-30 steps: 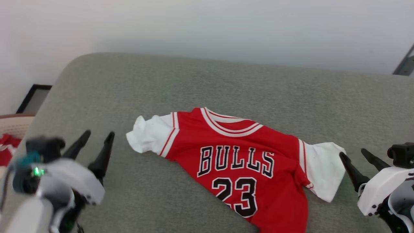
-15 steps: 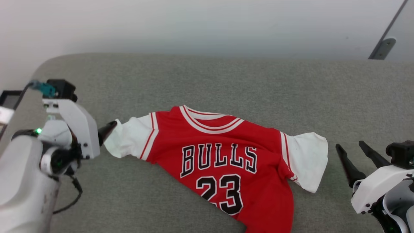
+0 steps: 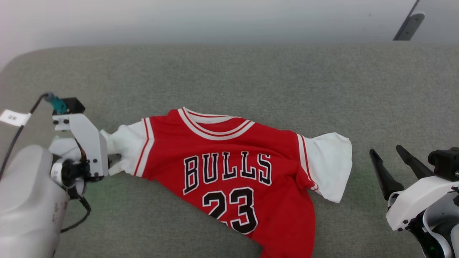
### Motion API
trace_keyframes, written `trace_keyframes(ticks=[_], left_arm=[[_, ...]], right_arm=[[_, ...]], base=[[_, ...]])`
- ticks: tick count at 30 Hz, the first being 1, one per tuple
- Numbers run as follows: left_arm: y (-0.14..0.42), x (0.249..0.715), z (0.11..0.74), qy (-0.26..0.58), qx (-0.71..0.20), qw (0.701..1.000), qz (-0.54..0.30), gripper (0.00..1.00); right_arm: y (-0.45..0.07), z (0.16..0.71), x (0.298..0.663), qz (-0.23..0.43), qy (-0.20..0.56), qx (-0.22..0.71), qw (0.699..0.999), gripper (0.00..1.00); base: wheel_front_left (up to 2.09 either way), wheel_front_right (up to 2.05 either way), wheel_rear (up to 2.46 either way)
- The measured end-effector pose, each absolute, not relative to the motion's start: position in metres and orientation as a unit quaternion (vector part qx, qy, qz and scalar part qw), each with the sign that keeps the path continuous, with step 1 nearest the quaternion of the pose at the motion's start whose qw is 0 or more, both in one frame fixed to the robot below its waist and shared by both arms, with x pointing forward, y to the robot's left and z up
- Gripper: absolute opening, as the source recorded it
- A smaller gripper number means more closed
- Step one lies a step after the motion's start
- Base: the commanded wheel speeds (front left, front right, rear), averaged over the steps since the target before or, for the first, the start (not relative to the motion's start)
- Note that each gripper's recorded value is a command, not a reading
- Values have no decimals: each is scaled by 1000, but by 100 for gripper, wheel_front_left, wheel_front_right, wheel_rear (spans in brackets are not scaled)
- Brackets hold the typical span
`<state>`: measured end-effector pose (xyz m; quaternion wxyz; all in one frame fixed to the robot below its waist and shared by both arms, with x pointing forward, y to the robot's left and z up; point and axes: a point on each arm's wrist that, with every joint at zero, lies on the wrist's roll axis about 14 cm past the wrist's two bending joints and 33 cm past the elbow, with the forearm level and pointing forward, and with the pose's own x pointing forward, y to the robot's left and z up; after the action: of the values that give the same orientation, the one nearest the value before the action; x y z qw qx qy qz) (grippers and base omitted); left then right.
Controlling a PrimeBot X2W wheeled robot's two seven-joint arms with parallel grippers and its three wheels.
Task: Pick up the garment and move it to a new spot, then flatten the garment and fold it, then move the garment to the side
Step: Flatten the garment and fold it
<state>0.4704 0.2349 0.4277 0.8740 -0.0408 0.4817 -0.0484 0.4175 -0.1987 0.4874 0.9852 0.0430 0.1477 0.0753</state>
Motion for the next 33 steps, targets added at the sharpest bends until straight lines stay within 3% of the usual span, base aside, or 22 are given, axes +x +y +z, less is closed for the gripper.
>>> trace_keyframes(ticks=[9, 10, 11, 13, 24, 33], left_arm=[[239, 473, 393, 516, -52, 855, -28, 100], [238, 475, 391, 516, -55, 854, -31, 88], [237, 476, 390, 516, -57, 854, -31, 46], [235, 479, 388, 516, -59, 854, -34, 0], [232, 481, 385, 514, -70, 854, -40, 0], [227, 488, 388, 499, -74, 862, -50, 0]], right_arm=[[-206, 479, 418, 63, 167, 43, 983, 100], [-207, 478, 418, 62, 167, 43, 983, 100], [-208, 478, 418, 61, 168, 43, 983, 100], [-210, 477, 418, 59, 171, 44, 983, 100], [-199, 473, 423, 80, 199, 48, 976, 100], [-177, 443, 447, 116, 297, 49, 946, 100]], base=[[0, 0, 0], [0, 0, 0], [0, 0, 0], [0, 0, 0], [0, 0, 0], [0, 0, 0]])
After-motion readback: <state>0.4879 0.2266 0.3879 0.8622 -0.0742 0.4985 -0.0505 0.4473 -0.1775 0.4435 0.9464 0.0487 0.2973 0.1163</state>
